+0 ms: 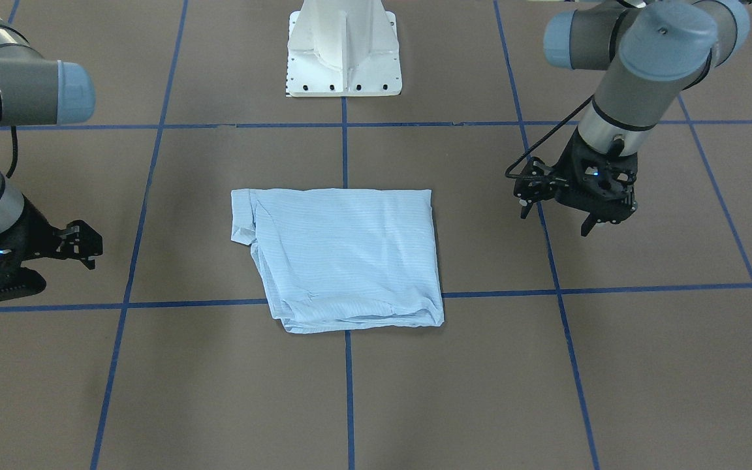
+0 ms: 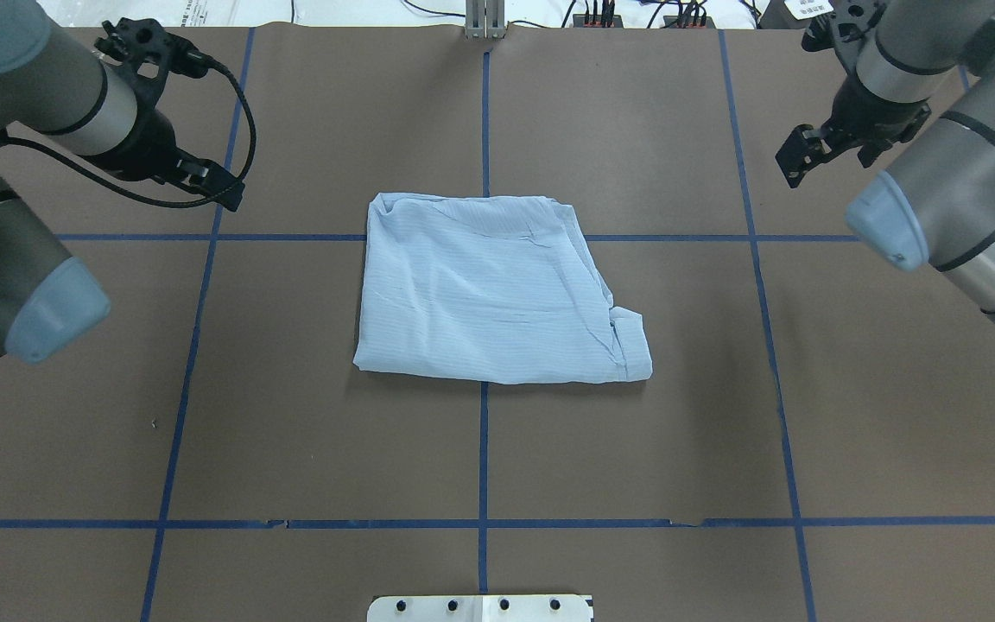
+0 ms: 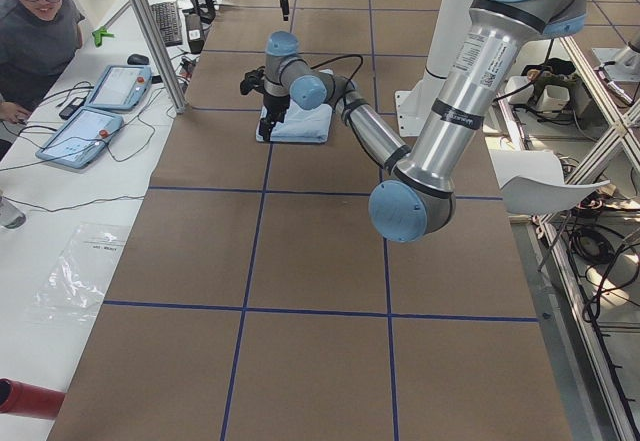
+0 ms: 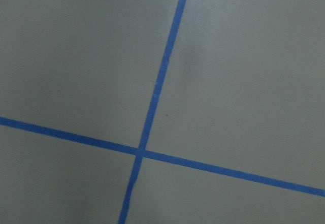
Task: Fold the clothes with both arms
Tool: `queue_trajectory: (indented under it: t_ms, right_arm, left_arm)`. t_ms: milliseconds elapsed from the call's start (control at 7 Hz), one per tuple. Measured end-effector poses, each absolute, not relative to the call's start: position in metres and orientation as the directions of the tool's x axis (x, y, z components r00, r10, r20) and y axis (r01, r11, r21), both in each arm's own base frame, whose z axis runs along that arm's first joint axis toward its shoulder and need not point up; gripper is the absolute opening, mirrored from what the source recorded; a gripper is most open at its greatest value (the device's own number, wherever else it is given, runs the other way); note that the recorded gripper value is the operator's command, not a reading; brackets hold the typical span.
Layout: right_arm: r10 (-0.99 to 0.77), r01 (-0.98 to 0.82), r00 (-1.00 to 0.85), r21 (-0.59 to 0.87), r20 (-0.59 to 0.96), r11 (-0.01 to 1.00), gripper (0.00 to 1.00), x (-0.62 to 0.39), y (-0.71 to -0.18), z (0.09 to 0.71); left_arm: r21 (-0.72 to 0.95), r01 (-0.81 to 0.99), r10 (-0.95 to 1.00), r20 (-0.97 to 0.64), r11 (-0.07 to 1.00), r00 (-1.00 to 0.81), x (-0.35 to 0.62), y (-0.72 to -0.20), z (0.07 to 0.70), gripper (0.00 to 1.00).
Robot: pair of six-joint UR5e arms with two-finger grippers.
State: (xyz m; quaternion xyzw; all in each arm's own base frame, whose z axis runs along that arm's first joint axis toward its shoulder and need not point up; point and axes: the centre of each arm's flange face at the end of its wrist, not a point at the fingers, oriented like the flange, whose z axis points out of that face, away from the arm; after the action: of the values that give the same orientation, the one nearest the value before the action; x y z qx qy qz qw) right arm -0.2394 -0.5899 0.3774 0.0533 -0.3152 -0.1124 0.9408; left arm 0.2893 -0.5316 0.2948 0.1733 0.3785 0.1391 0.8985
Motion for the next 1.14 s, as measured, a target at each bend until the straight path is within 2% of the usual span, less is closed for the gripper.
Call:
queue_trajectory:
  t_ms: [714, 1143]
  right_arm:
    - [-0.321, 0.272, 0.736, 0.174, 0.596, 0.947, 1.00, -0.068, -0.488, 0.509]
    - [-0.233, 0.233, 0.745, 0.084, 0.625, 0.969, 1.00, 0.025, -0.410, 0.595]
  left_arm:
    - [0.409, -0.198, 0.422, -0.583, 0.891, 0.694, 0.113, -0.504, 0.422, 1.00]
    - [0.268, -0.098, 0.247, -0.611, 0.959, 0.752, 0.019, -0.461, 0.508, 1.00]
